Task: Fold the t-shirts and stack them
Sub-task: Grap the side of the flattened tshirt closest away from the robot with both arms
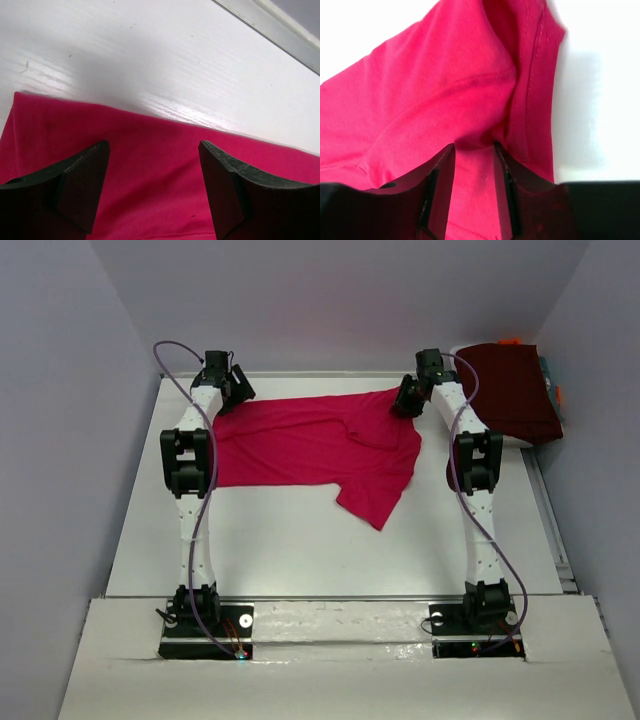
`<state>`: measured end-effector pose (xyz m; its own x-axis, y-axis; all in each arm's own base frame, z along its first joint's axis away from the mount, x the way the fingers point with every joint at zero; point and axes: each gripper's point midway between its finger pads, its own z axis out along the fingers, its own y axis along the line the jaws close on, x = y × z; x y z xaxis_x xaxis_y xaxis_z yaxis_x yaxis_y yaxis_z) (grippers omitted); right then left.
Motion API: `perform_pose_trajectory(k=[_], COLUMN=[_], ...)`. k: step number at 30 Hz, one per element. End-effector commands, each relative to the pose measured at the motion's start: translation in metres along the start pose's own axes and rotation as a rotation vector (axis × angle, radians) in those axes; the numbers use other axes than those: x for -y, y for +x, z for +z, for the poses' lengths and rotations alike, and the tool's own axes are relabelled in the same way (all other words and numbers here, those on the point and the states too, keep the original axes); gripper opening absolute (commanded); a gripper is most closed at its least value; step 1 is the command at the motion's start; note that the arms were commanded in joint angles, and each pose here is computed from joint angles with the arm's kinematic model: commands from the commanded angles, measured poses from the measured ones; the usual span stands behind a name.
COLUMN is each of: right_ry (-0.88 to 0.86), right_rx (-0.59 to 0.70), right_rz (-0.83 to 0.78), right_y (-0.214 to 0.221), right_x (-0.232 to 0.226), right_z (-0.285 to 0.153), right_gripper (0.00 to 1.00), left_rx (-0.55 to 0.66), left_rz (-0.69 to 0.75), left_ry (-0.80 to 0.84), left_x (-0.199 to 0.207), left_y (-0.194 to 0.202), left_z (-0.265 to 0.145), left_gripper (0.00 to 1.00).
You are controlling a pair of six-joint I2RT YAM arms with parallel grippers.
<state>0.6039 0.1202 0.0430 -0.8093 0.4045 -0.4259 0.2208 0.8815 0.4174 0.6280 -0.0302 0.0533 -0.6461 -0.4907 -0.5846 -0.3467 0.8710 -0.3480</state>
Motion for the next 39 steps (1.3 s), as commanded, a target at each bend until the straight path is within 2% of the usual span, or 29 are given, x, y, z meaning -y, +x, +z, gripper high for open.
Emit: perform_pose_trajectory(k=[1,2,3,5,6,8,9,10,11,12,13,14,15,17,18,21,22,23,26,30,39], right_ry=[-0.065,-0.096,-0.106,-0.114,-0.127,-0.142,-0.152,-0.176,-0.164,-0.186,-0.181,-0.138,-0.142,-0.108,-0.058,-0.033,-0.011,-0.004,0.017,0.005,-0.019], right_rx=[0.163,0.2,0.216,0.225,0.242,0.209,0.187,0.182,0.124,0.128,0.11,0.027,0.018,-0.063,-0.155,-0.226,-0.282,-0.318,-0.37,-0.403,-0.515], right_rz=[-0.068,-0.076,-0.078,-0.073,-0.074,-0.049,-0.041,-0.038,-0.029,-0.04,-0.037,-0.028,-0.022,0.003,0.023,0.026,0.039,0.047,0.054,0.067,0.112], right_y=[-0.047,-0.058,-0.062,-0.064,-0.067,-0.058,-0.051,-0.045,-0.024,-0.017,-0.007,0.026,0.036,0.069,0.103,0.143,0.169,0.189,0.213,0.237,0.291], right_x=[-0.023,-0.037,-0.041,-0.047,-0.055,-0.06,-0.062,-0.073,-0.07,-0.079,-0.075,-0.061,-0.06,-0.042,-0.019,0.001,0.016,0.026,0.039,0.046,0.047], right_z=[-0.03,-0.054,-0.064,-0.084,-0.108,-0.125,-0.133,-0.155,-0.151,-0.175,-0.18,-0.167,-0.182,-0.18,-0.17,-0.179,-0.174,-0.178,-0.179,-0.178,-0.173], right_gripper=[0.46,0.47,0.48,0.5,0.5,0.5,0.5,0.5,0.5,0.5,0.5,0.5,0.5,0.49,0.49,0.47,0.46,0.46,0.46,0.46,0.46], left_rx=[0.17,0.215,0.219,0.275,0.301,0.301,0.322,0.309,0.281,0.304,0.265,0.251,0.259,0.171,0.142,0.02,-0.021,-0.018,-0.073,-0.106,-0.117], left_rz=[-0.018,-0.009,0.001,0.036,0.045,0.019,0.012,-0.002,-0.016,-0.015,-0.028,-0.045,-0.053,-0.056,-0.055,-0.05,-0.042,-0.043,-0.028,-0.011,-0.002], left_ry=[0.128,0.15,0.145,0.164,0.165,0.131,0.144,0.098,0.06,0.079,0.016,0.002,0.016,-0.047,-0.056,-0.111,-0.133,-0.135,-0.145,-0.166,-0.18], left_x=[0.035,0.044,0.042,0.056,0.063,0.058,0.062,0.052,0.041,0.046,0.027,0.021,0.02,-0.005,-0.012,-0.042,-0.055,-0.059,-0.074,-0.085,-0.086], left_y=[-0.055,-0.071,-0.07,-0.086,-0.093,-0.094,-0.1,-0.095,-0.082,-0.082,-0.061,-0.051,-0.048,-0.007,0.006,0.064,0.086,0.092,0.122,0.139,0.138], left_z=[-0.041,-0.063,-0.061,-0.095,-0.119,-0.137,-0.161,-0.168,-0.168,-0.194,-0.188,-0.194,-0.213,-0.207,-0.207,-0.209,-0.212,-0.219,-0.219,-0.217,-0.21], left_gripper=[0.83,0.84,0.84,0.84,0.84,0.84,0.84,0.84,0.84,0.84,0.84,0.84,0.84,0.84,0.84,0.84,0.84,0.84,0.84,0.84,0.84])
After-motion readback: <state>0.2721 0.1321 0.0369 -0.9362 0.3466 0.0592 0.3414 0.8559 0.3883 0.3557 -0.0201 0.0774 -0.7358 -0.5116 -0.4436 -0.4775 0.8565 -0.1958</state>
